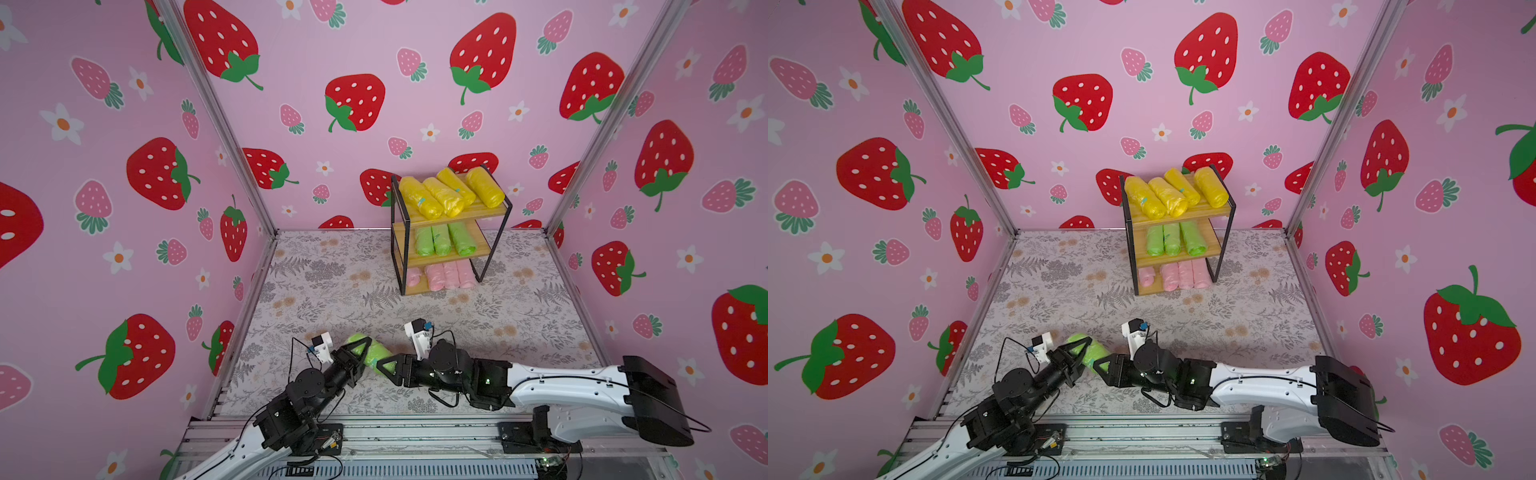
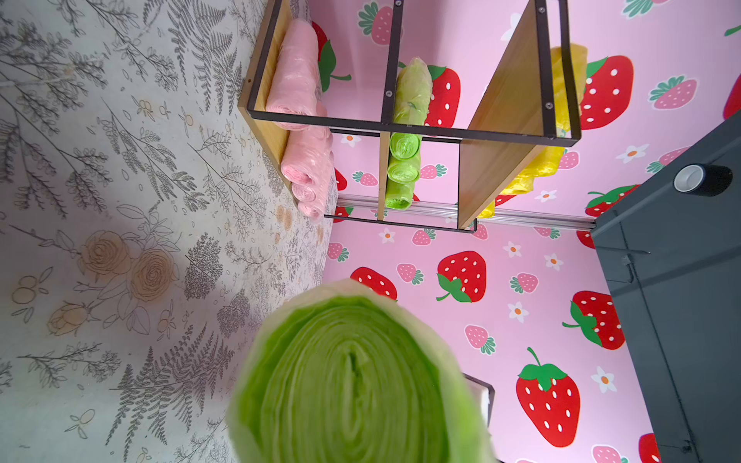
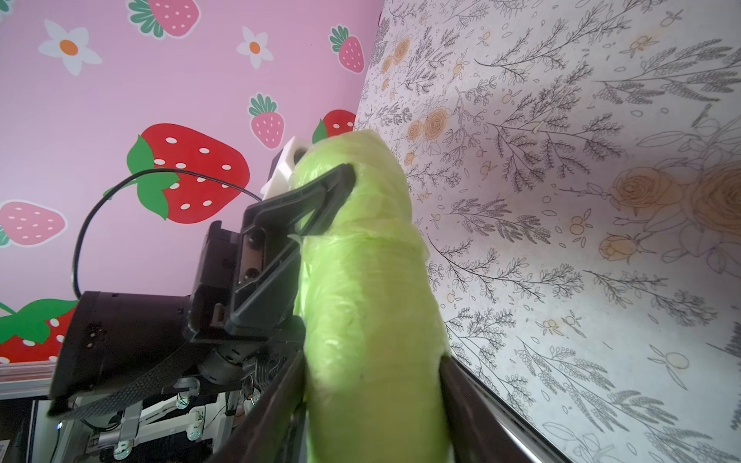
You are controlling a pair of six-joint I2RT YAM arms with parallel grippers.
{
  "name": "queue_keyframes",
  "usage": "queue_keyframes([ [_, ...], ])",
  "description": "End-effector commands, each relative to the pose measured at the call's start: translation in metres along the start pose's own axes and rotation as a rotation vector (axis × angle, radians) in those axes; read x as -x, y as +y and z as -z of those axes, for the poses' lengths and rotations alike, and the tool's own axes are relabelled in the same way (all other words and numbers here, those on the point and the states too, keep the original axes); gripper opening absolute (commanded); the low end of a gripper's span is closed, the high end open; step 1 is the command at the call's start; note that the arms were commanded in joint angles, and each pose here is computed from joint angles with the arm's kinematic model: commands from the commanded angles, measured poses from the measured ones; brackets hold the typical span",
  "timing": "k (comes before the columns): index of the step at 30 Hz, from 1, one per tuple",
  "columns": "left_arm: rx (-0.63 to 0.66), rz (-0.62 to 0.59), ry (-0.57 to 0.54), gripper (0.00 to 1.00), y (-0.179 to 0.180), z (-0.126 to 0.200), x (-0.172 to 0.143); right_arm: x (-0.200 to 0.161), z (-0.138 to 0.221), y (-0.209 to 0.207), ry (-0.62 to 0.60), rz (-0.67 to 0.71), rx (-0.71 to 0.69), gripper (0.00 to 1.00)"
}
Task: Sort the rolls of trash bags by color and place them on the shelf
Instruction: Pick up the roll of trash bags from the center of the board.
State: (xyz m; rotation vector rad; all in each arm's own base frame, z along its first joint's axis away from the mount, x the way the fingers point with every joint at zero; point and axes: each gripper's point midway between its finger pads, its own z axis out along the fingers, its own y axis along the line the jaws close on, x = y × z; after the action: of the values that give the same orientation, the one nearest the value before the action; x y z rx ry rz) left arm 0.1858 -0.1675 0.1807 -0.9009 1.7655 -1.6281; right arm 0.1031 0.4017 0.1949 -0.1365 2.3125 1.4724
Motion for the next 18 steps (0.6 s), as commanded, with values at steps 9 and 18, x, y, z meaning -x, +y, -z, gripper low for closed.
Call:
queue_keyframes([
  [9, -0.059, -0.015, 0.038, 0.13, -0.021, 0.002, -0.008, 0.010, 0.007, 0.018, -0.036, -0.044, 0.099, 0.00],
  [18, -0.024, -0.046, 0.027, 0.95, -0.020, 0.007, -0.005, 0.028, 0.030, 0.002, -0.092, -0.060, 0.069, 0.00],
])
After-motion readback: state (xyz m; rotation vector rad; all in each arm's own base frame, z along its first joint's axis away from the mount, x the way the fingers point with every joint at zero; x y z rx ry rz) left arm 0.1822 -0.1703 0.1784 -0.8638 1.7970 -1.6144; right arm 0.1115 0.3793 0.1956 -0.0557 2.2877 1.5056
